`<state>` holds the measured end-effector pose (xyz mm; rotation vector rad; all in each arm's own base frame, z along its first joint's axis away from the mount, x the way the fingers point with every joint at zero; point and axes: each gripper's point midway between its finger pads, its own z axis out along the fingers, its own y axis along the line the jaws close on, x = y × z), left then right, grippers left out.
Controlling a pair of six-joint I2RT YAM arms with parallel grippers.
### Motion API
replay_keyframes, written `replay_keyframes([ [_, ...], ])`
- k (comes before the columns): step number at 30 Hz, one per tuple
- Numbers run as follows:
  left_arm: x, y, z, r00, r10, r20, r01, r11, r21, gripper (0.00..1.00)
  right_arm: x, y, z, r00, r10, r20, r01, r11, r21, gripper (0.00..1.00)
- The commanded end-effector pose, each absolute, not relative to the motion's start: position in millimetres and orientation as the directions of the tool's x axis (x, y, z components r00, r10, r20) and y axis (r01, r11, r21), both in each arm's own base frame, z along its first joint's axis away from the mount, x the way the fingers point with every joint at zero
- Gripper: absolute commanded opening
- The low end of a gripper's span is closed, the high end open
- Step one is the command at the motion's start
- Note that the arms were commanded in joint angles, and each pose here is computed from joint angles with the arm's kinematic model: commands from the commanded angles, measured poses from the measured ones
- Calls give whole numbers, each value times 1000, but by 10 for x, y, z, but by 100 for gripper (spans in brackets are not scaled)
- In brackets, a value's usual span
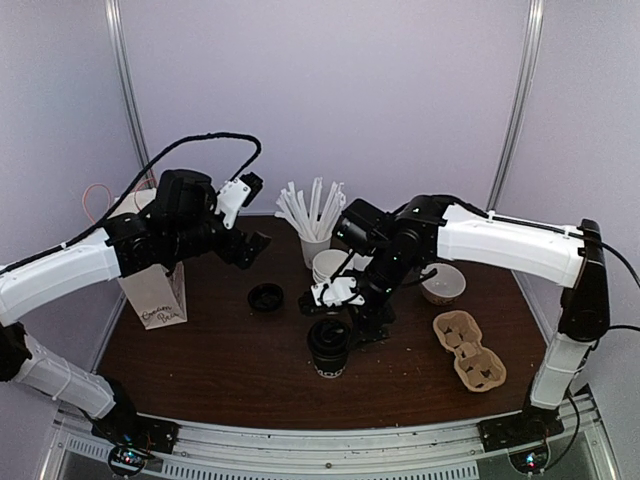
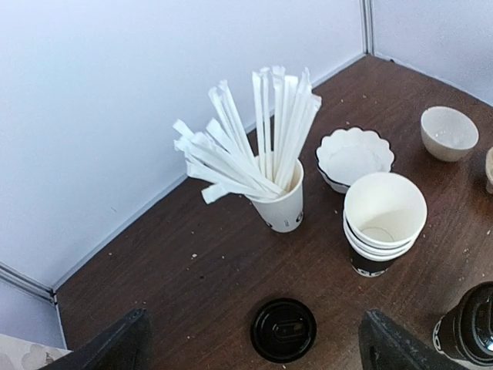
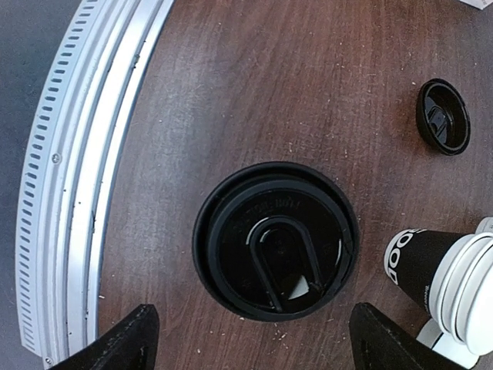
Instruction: Pack the takeout coffee
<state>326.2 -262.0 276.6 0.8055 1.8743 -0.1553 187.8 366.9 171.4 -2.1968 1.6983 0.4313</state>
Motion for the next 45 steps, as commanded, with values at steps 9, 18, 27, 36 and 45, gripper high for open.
replay_keyframes([
  [9, 3265, -2552, 3185, -141, 386, -911, 546, 798, 254, 98, 1994, 3821, 1595, 204, -909, -365, -977, -214, -14, 99],
  [18, 3217, -2578, 3218, -132, 383, -914, 571, 784, 245, 98, 1962, 3872, 1462, 192, -922, -337, -973, -223, 55, 99],
  [27, 3213, -2602, 3188, -137, 387, -912, 582, 776, 243, 98, 1900, 3882, 1374, 240, -926, -290, -967, -255, 15, 99],
  [36, 3232, -2621, 3135, -149, 393, -908, 584, 776, 240, 98, 1958, 3927, 1397, 230, -934, -274, -973, -223, -56, 83],
  [45, 3256, -2623, 3091, -158, 403, -902, 580, 777, 246, 98, 2007, 3778, 1553, 208, -942, -263, -976, -185, -112, 77],
])
